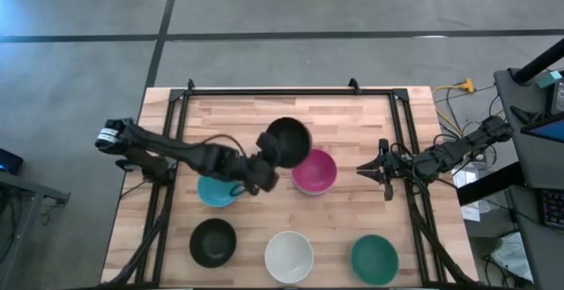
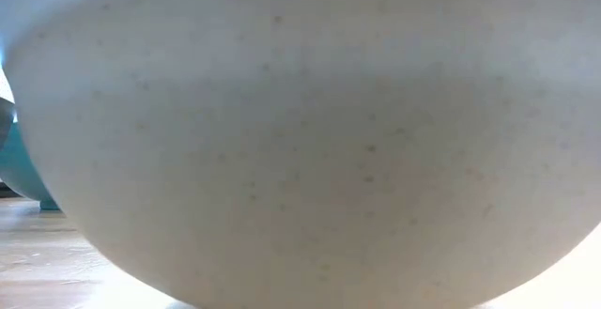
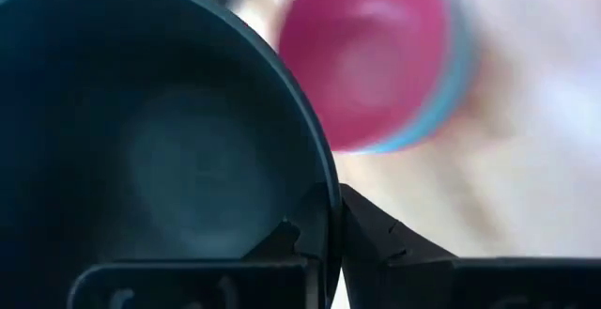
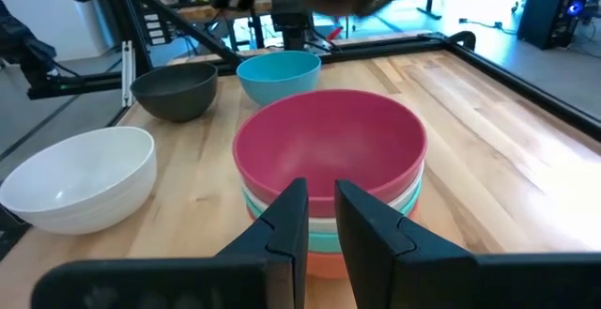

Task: Nest bowls inside each other
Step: Stack the top black bowl on the pink bowl

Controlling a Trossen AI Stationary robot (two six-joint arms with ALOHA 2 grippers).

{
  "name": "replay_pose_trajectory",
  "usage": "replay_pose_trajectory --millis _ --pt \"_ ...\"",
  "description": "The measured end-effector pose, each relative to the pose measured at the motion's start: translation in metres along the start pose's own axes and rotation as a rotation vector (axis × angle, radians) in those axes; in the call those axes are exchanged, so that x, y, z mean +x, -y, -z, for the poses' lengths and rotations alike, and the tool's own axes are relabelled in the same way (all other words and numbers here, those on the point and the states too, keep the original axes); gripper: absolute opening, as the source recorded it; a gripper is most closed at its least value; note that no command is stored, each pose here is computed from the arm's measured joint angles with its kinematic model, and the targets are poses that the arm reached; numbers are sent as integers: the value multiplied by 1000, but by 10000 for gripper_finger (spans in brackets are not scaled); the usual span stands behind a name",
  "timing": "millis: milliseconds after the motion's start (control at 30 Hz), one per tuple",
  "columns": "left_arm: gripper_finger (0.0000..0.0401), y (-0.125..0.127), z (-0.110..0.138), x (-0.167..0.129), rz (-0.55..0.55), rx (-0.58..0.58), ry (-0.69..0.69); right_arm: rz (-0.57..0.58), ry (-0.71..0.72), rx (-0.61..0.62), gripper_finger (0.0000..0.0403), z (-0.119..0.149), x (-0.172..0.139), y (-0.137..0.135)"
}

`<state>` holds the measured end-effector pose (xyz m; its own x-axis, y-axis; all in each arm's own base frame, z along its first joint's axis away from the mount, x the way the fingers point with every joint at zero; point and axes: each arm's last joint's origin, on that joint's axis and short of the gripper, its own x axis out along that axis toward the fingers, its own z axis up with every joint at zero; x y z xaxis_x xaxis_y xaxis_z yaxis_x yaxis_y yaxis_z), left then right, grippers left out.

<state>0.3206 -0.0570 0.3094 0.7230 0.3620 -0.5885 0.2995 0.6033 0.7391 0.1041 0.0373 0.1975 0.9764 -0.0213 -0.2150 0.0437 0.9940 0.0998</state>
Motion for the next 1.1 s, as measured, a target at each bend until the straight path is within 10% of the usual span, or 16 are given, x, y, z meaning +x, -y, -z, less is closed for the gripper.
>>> replay_pose_trajectory --millis 300,800,1100 --pt "0 11 -27 33 -184 388 -42 44 3 -35 52 0 0 1" --pt "0 -41 -35 27 268 324 244 57 -7 -44 52 3 1 2" --pt "0 -34 -48 66 495 378 118 77 -1 -45 52 3 1 2"
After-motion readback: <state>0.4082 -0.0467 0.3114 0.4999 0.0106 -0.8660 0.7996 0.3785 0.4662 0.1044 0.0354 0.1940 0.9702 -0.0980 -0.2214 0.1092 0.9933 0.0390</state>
